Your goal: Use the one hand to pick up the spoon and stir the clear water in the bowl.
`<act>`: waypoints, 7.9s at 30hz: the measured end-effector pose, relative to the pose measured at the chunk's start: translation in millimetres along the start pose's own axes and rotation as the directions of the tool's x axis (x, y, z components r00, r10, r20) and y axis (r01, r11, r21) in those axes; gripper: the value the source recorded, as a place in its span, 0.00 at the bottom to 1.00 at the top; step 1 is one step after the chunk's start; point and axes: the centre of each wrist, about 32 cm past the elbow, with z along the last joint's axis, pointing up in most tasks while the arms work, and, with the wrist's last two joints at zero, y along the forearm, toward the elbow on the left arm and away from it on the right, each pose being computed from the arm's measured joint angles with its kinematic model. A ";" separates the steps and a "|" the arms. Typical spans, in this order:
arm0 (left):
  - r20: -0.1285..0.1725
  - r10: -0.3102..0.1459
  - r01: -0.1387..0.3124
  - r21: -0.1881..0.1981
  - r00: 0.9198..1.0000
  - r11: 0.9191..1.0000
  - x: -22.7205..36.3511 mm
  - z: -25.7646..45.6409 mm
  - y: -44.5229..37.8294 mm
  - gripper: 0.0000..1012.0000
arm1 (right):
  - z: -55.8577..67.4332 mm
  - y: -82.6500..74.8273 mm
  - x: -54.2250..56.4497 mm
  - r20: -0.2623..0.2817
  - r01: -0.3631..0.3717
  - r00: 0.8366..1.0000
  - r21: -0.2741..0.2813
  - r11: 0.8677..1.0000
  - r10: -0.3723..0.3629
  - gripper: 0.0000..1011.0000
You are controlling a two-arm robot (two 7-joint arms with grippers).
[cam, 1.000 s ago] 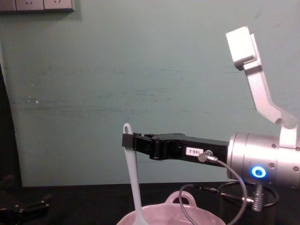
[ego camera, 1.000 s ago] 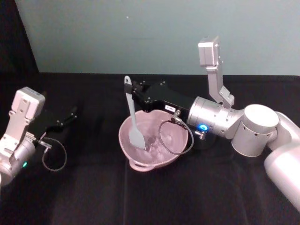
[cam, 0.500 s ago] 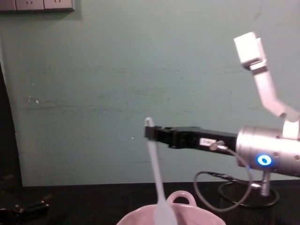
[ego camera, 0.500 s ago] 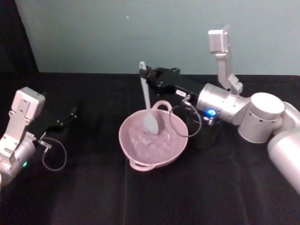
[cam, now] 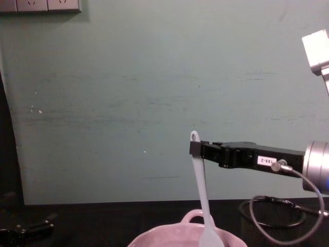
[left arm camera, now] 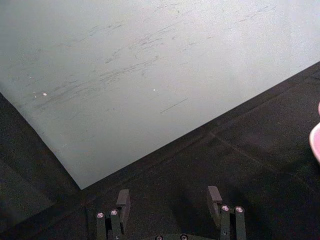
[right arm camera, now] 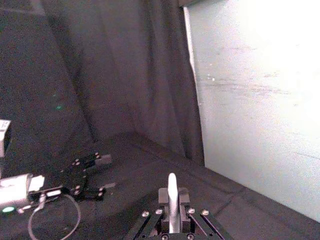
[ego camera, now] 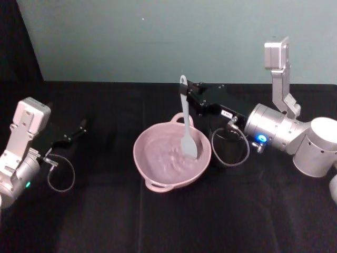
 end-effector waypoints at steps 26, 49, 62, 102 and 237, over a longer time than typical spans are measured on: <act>0.000 0.000 0.000 0.000 1.000 1.000 0.0 0.0 0.0 1.00 | -8.1 53.0 -19.2 -0.033 -0.139 0.990 0.030 0.990 0.140 0.12; 0.000 0.000 0.000 0.000 1.000 1.000 0.0 0.0 0.0 1.00 | -8.7 25.8 22.5 -0.035 0.018 0.999 0.061 0.998 -0.016 0.12; 0.000 0.000 0.000 0.000 1.000 1.000 0.0 0.0 0.0 1.00 | -11.7 -2.1 6.1 -0.031 0.034 0.999 0.047 0.998 -0.033 0.12; 0.000 0.000 0.000 0.000 1.000 1.000 0.0 0.0 0.0 1.00 | -14.1 59.7 9.8 -0.029 -0.046 0.998 0.061 0.997 0.048 0.12; 0.000 0.000 0.000 0.000 1.000 1.000 0.0 0.0 0.0 1.00 | -10.2 17.8 14.9 -0.046 0.034 0.998 0.060 0.998 -0.031 0.12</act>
